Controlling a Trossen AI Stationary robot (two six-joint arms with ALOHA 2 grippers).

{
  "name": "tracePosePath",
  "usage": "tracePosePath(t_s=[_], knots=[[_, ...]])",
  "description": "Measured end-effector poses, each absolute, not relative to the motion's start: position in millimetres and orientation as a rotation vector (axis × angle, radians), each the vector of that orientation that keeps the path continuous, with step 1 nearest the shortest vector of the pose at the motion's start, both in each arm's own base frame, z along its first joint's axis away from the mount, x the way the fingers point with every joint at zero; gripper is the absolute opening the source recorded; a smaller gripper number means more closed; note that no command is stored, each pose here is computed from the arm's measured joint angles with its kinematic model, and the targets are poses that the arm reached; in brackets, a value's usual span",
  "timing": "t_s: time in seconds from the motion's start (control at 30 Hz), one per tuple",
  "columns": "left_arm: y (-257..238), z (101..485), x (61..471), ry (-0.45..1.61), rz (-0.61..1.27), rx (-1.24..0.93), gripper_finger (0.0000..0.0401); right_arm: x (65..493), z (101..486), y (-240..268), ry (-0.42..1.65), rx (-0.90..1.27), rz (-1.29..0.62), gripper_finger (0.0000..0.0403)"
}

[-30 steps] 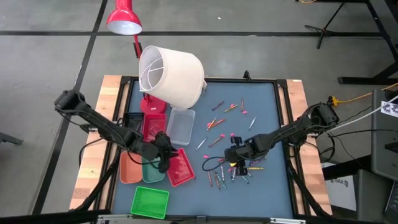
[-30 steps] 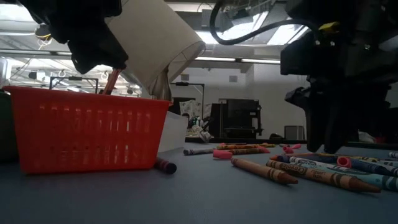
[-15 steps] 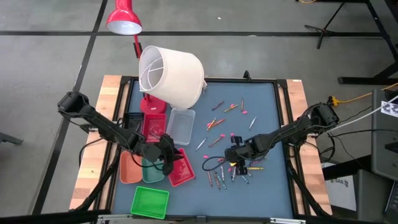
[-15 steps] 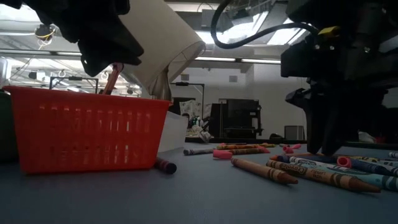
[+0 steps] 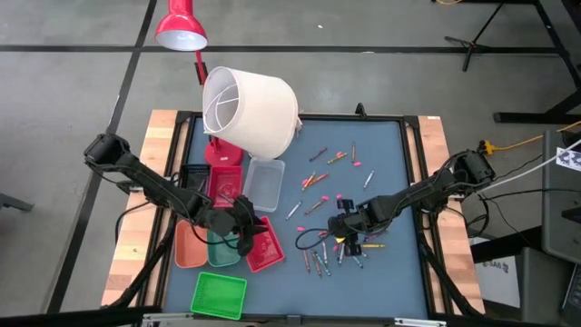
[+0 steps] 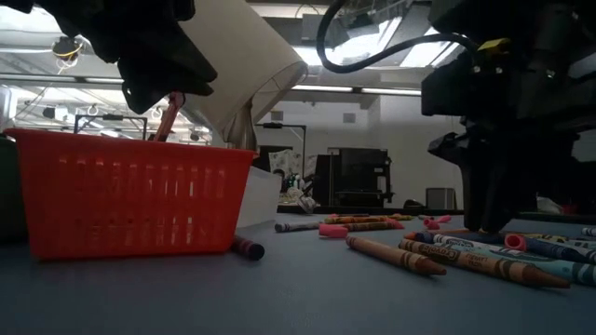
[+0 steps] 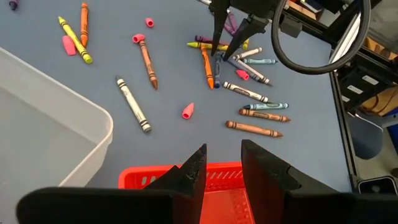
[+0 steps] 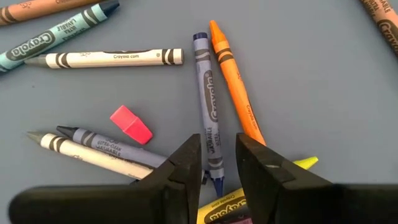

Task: Sort crayons
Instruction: Put the blue crayon into the top red bin

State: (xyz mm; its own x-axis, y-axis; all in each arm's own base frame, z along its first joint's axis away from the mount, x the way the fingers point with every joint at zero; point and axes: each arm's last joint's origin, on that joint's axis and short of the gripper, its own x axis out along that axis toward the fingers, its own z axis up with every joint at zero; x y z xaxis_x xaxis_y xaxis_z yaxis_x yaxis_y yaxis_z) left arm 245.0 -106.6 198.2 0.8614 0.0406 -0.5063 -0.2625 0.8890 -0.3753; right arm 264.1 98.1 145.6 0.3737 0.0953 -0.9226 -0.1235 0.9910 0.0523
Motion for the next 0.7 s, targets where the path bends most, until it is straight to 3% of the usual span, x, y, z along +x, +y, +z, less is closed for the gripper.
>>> tracePosePath(t_s=[0.7], knots=[[-106.6, 198.6, 245.2, 0.508, 0.164, -0.453, 0.0086, 269.5, 128.1, 99.8, 1.211, -0.053, 0.122, 0.0096]])
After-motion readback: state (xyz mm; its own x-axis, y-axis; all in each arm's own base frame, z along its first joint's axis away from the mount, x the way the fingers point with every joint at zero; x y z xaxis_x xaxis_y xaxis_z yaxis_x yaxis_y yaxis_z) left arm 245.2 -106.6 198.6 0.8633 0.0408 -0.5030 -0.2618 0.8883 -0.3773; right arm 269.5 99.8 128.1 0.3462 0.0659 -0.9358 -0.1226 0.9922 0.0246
